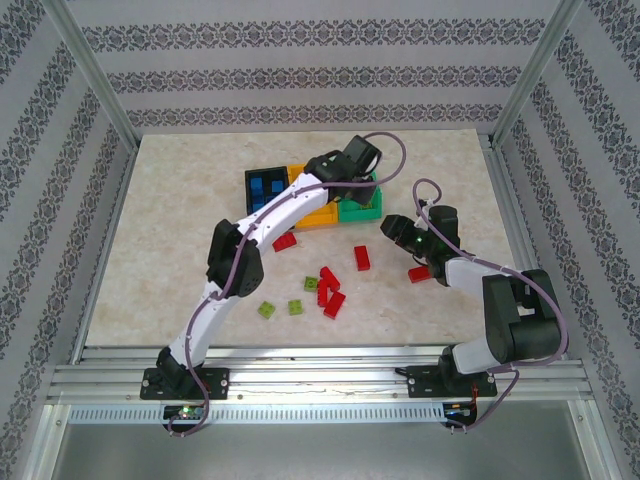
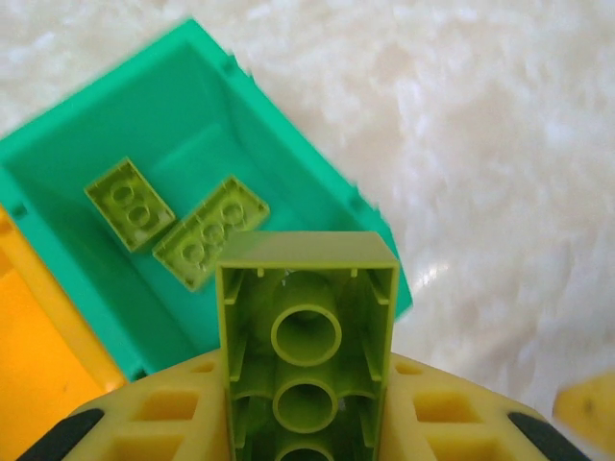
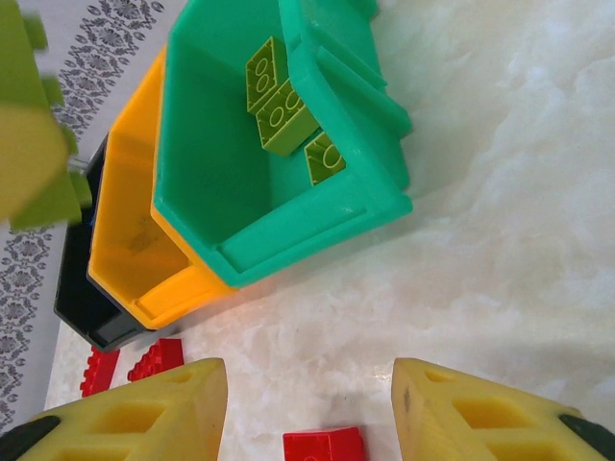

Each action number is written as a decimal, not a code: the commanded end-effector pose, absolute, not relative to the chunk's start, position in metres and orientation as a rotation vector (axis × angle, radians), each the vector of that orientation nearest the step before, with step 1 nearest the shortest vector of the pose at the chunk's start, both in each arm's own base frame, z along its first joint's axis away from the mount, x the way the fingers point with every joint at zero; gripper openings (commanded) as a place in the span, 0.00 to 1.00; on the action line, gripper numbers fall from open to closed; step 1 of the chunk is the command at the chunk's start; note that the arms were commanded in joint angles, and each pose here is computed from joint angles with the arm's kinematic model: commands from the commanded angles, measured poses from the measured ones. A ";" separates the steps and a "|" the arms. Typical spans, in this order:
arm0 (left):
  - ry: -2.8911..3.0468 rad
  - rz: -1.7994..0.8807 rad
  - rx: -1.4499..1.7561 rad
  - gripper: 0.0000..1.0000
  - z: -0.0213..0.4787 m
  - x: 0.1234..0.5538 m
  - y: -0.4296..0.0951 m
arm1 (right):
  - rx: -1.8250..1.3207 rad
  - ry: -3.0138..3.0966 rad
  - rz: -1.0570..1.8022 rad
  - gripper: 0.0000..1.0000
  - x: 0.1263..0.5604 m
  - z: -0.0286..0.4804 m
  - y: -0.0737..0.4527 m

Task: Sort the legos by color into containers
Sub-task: Place the lego in the container, then pick up the lego from the middle-left of the table, then place the lego in the container.

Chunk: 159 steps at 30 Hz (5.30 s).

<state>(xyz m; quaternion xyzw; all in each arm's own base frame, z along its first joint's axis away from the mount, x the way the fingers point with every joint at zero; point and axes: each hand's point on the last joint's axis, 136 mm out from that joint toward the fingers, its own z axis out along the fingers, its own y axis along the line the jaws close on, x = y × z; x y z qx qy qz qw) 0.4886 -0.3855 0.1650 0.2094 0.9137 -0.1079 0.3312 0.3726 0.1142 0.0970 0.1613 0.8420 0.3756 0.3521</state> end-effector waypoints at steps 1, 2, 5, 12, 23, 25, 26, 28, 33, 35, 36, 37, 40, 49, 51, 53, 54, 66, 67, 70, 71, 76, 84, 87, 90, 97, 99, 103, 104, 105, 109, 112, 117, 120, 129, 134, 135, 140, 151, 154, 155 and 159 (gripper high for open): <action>2.464 -0.279 0.384 0.27 0.158 0.502 -0.365 | 0.430 2.155 0.980 0.50 0.374 0.100 0.110; 2.461 -0.311 0.373 0.33 0.158 0.505 -0.367 | 0.428 2.151 0.982 0.50 0.373 0.102 0.110; 2.463 -0.342 0.373 0.52 0.162 0.503 -0.369 | 0.422 2.145 0.977 0.50 0.372 0.104 0.110; 2.472 -0.292 0.418 0.63 0.178 0.484 -0.360 | 0.424 2.149 0.977 0.50 0.372 0.102 0.110; 2.430 -0.379 0.362 0.65 0.184 0.411 -0.324 | 0.414 2.143 1.004 0.50 0.371 0.106 0.114; 2.428 -0.410 0.352 0.65 0.182 0.395 -0.315 | 0.412 2.143 0.993 0.50 0.371 0.105 0.114; 2.435 -0.428 0.358 0.65 0.176 0.386 -0.311 | 0.414 2.149 0.990 0.50 0.371 0.104 0.114; 2.449 -0.441 0.370 0.68 0.164 0.369 -0.301 | 0.413 2.153 1.005 0.50 0.372 0.103 0.116; 2.514 -0.447 0.384 0.69 0.135 0.334 -0.278 | 0.393 2.159 0.995 0.50 0.371 0.102 0.120; 2.554 -0.438 0.366 0.69 0.122 0.322 -0.269 | 0.375 2.164 0.986 0.50 0.370 0.103 0.123; 2.575 -0.446 0.360 0.69 0.116 0.316 -0.266 | 0.365 2.159 0.977 0.50 0.370 0.106 0.124; 2.587 -0.452 0.357 0.69 0.111 0.310 -0.264 | 0.354 2.157 0.962 0.50 0.369 0.108 0.124; 2.621 -0.459 0.306 0.69 0.096 0.289 -0.249 | 0.325 2.164 0.919 0.50 0.368 0.109 0.126; 2.675 -0.488 0.115 0.69 0.079 0.232 -0.202 | 0.311 2.181 0.933 0.50 0.369 0.106 0.132; 2.693 -0.477 0.079 0.69 0.076 0.220 -0.190 | 0.308 2.183 0.936 0.50 0.368 0.105 0.134; 2.721 -0.456 0.053 0.68 0.071 0.209 -0.180 | 0.303 2.186 0.925 0.50 0.369 0.104 0.134; 2.736 -0.443 0.039 0.67 0.068 0.204 -0.175 | 0.302 2.191 0.929 0.50 0.369 0.103 0.135; 2.919 -0.148 0.004 0.61 0.031 0.189 -0.146 | 0.282 2.197 0.919 0.50 0.369 0.103 0.139; 2.922 -0.144 0.009 0.61 0.030 0.190 -0.147 | 0.284 2.198 0.920 0.50 0.369 0.103 0.139; 2.947 -0.193 0.036 0.53 0.025 0.190 -0.157 | 0.282 2.191 0.924 0.50 0.368 0.106 0.139; 2.957 -0.199 0.033 0.52 0.024 0.189 -0.159 | 0.280 2.187 0.917 0.50 0.368 0.106 0.138; 2.966 -0.208 0.025 0.47 0.021 0.190 -0.162 | 0.282 2.189 0.918 0.50 0.368 0.107 0.137; 2.975 -0.222 0.030 0.58 0.025 0.186 -0.165 | 0.282 2.181 0.919 0.50 0.368 0.109 0.137; 2.951 -0.230 0.023 0.60 0.030 0.187 -0.165 | 0.281 2.188 0.911 0.50 0.368 0.107 0.137; 2.950 -0.266 0.014 0.58 0.030 0.186 -0.169 | 0.280 2.185 0.920 0.50 0.368 0.108 0.137; 2.989 -0.216 0.032 0.48 0.019 0.179 -0.168 | 0.282 2.183 0.913 0.50 0.367 0.109 0.135; 2.998 -0.195 0.042 0.45 0.016 0.178 -0.168 | 0.282 2.184 0.902 0.50 0.367 0.108 0.135; 2.993 -0.203 0.048 0.37 0.013 0.181 -0.174 | 0.285 2.182 0.911 0.50 0.368 0.109 0.134; 2.992 -0.207 0.056 0.36 0.014 0.182 -0.176 | 0.284 2.182 0.911 0.50 0.367 0.109 0.134; 2.986 -0.206 0.061 0.35 0.016 0.184 -0.179 | 0.285 2.181 0.904 0.50 0.367 0.109 0.133; 2.928 -0.269 0.085 0.31 0.030 0.200 -0.195 | 0.291 2.180 0.918 0.50 0.368 0.109 0.133; 2.867 -0.334 0.107 0.31 0.047 0.216 -0.211 | 0.288 2.180 0.902 0.50 0.368 0.108 0.133; 2.759 -0.373 0.164 0.29 0.076 0.251 -0.237 | 0.303 2.186 0.931 0.50 0.369 0.105 0.133; 2.722 -0.367 0.221 0.29 0.095 0.273 -0.254 | 0.310 2.185 0.919 0.50 0.369 0.105 0.131; 2.625 -0.469 0.279 0.29 0.139 0.354 -0.309 | 0.325 2.177 0.927 0.50 0.370 0.106 0.127; 2.588 -0.509 0.313 0.29 0.159 0.398 -0.339 | 0.332 2.159 0.930 0.50 0.368 0.109 0.125; 2.585 -0.504 0.321 0.29 0.160 0.405 -0.342 | 0.331 2.156 0.929 0.50 0.368 0.110 0.125; 2.575 -0.478 0.334 0.29 0.164 0.444 -0.354 | 0.327 2.155 0.927 0.50 0.367 0.110 0.125; 2.535 -0.425 0.286 0.68 0.175 0.490 -0.360 | 0.315 2.144 0.927 0.50 0.366 0.116 0.126; 2.534 -0.392 0.333 0.73 0.178 0.477 -0.362 | 0.322 2.150 0.910 0.50 0.367 0.112 0.124; 2.525 -0.384 0.353 0.72 0.182 0.472 -0.362 | 0.322 2.152 0.917 0.50 0.367 0.113 0.125; 2.525 -0.361 0.401 0.72 0.180 0.445 -0.361 | 0.315 2.150 0.931 0.50 0.366 0.114 0.128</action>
